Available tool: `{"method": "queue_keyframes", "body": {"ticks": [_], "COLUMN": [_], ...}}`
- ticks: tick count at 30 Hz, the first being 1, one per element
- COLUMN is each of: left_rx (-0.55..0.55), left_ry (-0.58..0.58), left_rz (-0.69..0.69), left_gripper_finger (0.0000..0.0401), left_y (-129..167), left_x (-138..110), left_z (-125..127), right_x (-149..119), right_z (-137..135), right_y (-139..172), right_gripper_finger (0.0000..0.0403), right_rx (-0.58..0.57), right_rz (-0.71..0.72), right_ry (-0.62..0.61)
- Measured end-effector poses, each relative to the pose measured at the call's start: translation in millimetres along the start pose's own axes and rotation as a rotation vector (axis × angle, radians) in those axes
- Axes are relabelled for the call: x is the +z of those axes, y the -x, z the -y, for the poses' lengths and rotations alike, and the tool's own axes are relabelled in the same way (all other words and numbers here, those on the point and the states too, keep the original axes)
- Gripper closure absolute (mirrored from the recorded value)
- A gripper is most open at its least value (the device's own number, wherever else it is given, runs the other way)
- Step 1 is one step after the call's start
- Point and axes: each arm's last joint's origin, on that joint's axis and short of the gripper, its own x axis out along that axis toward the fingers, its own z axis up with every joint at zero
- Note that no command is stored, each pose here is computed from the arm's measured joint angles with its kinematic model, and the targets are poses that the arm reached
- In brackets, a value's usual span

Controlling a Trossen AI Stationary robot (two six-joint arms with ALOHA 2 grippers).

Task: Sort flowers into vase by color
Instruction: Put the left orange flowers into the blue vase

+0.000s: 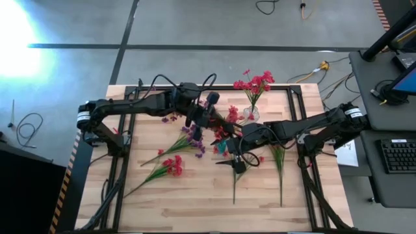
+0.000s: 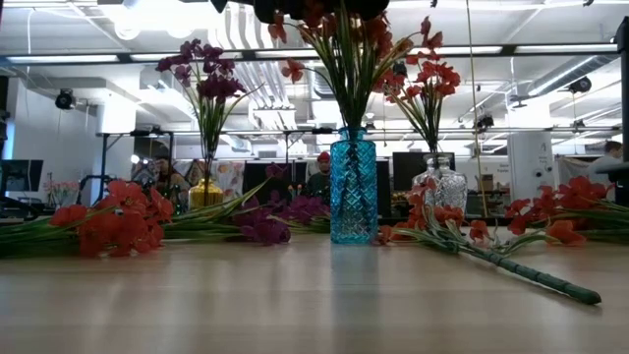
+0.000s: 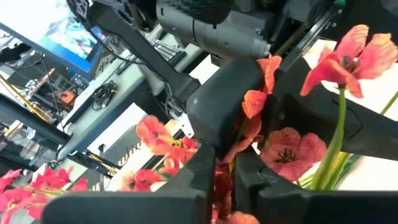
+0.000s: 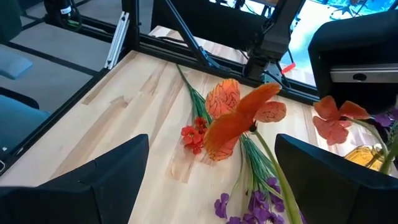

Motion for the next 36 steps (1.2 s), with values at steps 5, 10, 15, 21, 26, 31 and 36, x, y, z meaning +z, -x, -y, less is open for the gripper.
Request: {"method": "queue_keyframes", "body": {"ticks": [5,10,15,21,26,31,36], "left_rx": [-0.002,-0.011,-0.005,-0.016,-0.034,-0.053,-0.060], "left_ry": [0.020,0.039,0.046,0.054,0.060,0.068,0.072], "left_rz": [-0.010,-0.025,-0.046,-0.058,-0.075,-0.095,-0.102], "left_gripper_finger": [0.0395,0.0400,0.0401,0.0401,0.0401,0.0401,0.0401], "left_y": [0.9,1.6,1.8,1.9,2.0,2.2,2.4], "left_x": [-2.3,-5.1,-6.9,-8.0,-9.6,-11.5,-12.2], "left_z": [-0.7,-0.4,-0.2,1.0,3.0,5.1,5.9], "right_x": [0.9,1.8,1.8,0.9,-0.3,-1.5,-1.4], "right_z": [0.4,0.8,1.6,1.4,1.2,1.4,1.1], "right_y": [0.0,0.0,0.1,0.2,0.5,0.7,0.7], "right_gripper_finger": [0.0062,0.0062,0.0062,0.0062,0.0062,0.0062,0.0062], "right_rx": [-0.005,-0.009,-0.023,-0.022,-0.022,-0.042,-0.040], "right_rz": [0.009,0.019,0.018,0.009,-0.004,-0.018,-0.018], "right_ry": [-0.029,-0.096,-0.174,-0.256,-0.281,-0.282,-0.273]}}
